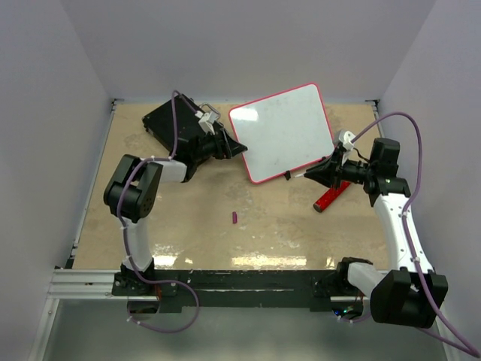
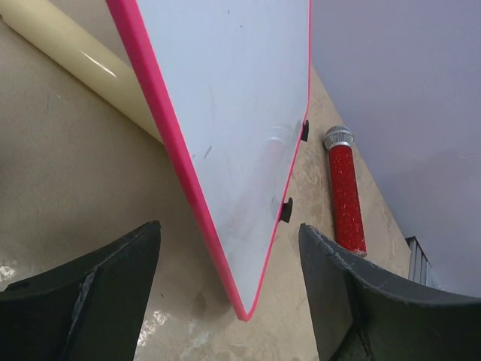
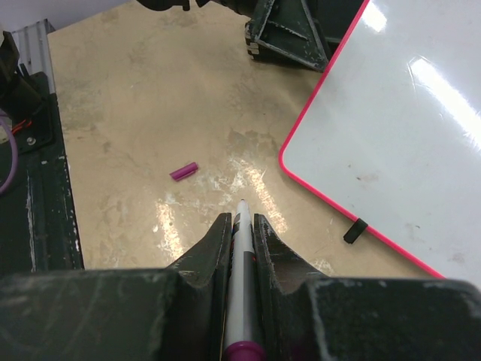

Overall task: Write a sentence on the whiteboard
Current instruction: Pick up the whiteboard from the whiteboard stand.

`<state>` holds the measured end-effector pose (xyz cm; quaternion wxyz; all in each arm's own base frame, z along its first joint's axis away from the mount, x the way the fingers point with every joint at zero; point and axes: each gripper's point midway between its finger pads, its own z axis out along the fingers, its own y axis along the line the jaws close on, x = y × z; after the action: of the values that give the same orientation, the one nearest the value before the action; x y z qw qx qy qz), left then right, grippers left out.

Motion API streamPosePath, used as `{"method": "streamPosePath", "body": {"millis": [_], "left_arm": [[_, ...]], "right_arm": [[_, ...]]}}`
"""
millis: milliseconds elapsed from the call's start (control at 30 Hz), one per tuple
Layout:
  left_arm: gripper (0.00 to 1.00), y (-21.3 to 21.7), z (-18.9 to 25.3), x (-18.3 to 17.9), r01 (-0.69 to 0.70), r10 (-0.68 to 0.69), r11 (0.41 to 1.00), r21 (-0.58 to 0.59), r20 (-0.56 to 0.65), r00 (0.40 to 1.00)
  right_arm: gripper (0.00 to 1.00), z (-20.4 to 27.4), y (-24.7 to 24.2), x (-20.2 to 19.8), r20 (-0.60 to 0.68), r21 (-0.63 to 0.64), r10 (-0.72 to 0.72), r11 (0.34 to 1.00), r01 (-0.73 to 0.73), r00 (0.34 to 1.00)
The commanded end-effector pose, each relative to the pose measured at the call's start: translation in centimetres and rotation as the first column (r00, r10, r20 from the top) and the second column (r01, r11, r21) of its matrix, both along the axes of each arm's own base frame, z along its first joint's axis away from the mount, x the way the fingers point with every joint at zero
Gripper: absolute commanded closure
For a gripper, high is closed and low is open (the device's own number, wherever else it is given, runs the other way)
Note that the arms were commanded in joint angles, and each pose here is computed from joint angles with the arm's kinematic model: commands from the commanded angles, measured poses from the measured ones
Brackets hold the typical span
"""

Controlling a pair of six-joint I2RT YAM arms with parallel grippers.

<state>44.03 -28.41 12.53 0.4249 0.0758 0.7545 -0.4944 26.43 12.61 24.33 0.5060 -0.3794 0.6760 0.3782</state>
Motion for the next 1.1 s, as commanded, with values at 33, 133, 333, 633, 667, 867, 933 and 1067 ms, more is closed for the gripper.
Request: {"method": "streamPosePath", "body": {"millis": [33,133,333,633,667,867,933,1067], "left_arm": [[0.23,-0.5,2.1,2.3,0.020,-0.014,0.998,-0.068,0.085,0.996],[0.28,-1.0,2.6,2.8,0.040,-0.030,0.994,-0.099,0.103,0.994],[0.35,-1.5,2.2,3.3,0.056,-0.038,0.985,-0.163,0.108,0.993],[0.48,-2.2,1.7,4.0,0.075,-0.053,0.971,-0.226,0.104,0.993],[0.49,-2.3,1.7,4.0,0.078,-0.056,0.970,-0.228,0.103,0.993],[0.56,-2.8,1.6,4.5,0.088,-0.066,0.970,-0.227,0.102,0.993],[0.59,-3.0,1.5,4.6,0.094,-0.073,0.969,-0.229,0.098,0.993],[0.99,-3.2,1.4,4.8,0.101,-0.083,0.965,-0.241,0.085,0.993]], "right_arm": [[1.00,0.0,0.0,0.1,0.012,0.002,0.011,1.000,-0.011,1.000],[1.00,-0.1,-0.1,0.2,0.009,0.001,0.009,1.000,-0.009,1.000],[1.00,-0.2,-0.1,0.3,0.006,0.001,0.011,1.000,-0.011,1.000],[1.00,-0.2,-0.1,0.3,0.006,-0.001,0.013,1.000,-0.013,1.000],[1.00,-0.2,-0.1,0.3,0.008,-0.001,0.014,1.000,-0.014,1.000],[1.00,-0.2,-0.1,0.3,0.008,-0.002,0.013,1.000,-0.013,1.000],[1.00,-0.2,-0.1,0.3,0.009,-0.003,0.013,1.000,-0.013,1.000],[1.00,-0.1,-0.1,0.3,0.013,-0.005,0.013,1.000,-0.013,1.000]]}}
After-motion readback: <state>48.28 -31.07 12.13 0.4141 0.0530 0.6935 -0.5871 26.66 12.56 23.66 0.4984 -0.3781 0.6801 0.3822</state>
